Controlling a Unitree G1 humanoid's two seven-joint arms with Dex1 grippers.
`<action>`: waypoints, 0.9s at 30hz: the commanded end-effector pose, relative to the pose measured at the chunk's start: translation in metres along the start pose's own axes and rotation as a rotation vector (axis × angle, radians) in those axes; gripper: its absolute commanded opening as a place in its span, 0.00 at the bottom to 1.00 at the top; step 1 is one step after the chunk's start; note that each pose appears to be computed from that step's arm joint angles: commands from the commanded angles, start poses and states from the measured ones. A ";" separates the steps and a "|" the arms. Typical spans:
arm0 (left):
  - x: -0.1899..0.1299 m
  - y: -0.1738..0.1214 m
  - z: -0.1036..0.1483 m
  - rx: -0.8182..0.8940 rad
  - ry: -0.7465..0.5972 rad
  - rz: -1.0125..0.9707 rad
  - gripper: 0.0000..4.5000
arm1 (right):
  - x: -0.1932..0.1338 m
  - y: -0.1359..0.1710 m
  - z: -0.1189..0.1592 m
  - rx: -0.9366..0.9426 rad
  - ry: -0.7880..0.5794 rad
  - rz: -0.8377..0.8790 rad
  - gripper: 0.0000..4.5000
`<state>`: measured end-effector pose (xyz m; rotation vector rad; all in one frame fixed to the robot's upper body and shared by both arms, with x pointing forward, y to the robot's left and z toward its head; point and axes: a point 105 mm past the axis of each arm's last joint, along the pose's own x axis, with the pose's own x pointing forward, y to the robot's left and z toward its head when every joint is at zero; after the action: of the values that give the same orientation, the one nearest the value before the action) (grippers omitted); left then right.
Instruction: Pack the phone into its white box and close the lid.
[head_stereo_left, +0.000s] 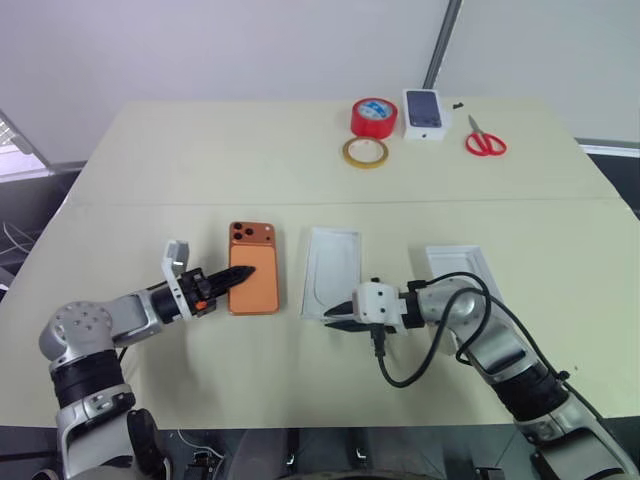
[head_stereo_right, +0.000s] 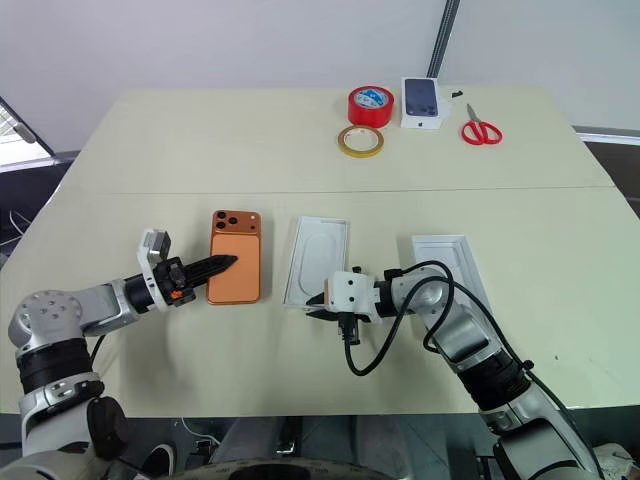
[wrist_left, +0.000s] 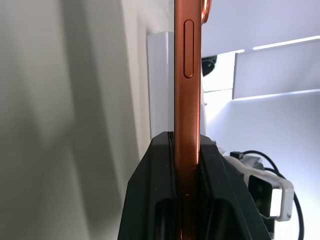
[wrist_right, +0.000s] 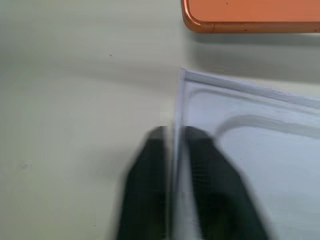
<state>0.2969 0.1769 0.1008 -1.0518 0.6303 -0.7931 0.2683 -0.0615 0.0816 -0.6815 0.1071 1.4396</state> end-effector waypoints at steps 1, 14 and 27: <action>0.006 -0.021 0.009 0.061 -0.020 -0.070 0.06 | 0.001 -0.001 0.004 -0.024 -0.008 0.001 0.00; 0.057 -0.047 0.021 0.101 -0.056 -0.130 0.06 | 0.031 -0.035 0.020 0.006 -0.006 -0.160 0.00; 0.070 -0.033 0.012 0.121 -0.002 -0.094 0.06 | -0.001 -0.022 0.057 0.029 -0.148 -0.066 0.66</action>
<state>0.3364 0.1217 0.1206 -0.9929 0.5557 -0.8498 0.2750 -0.0339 0.1101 -0.5679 0.0731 1.3985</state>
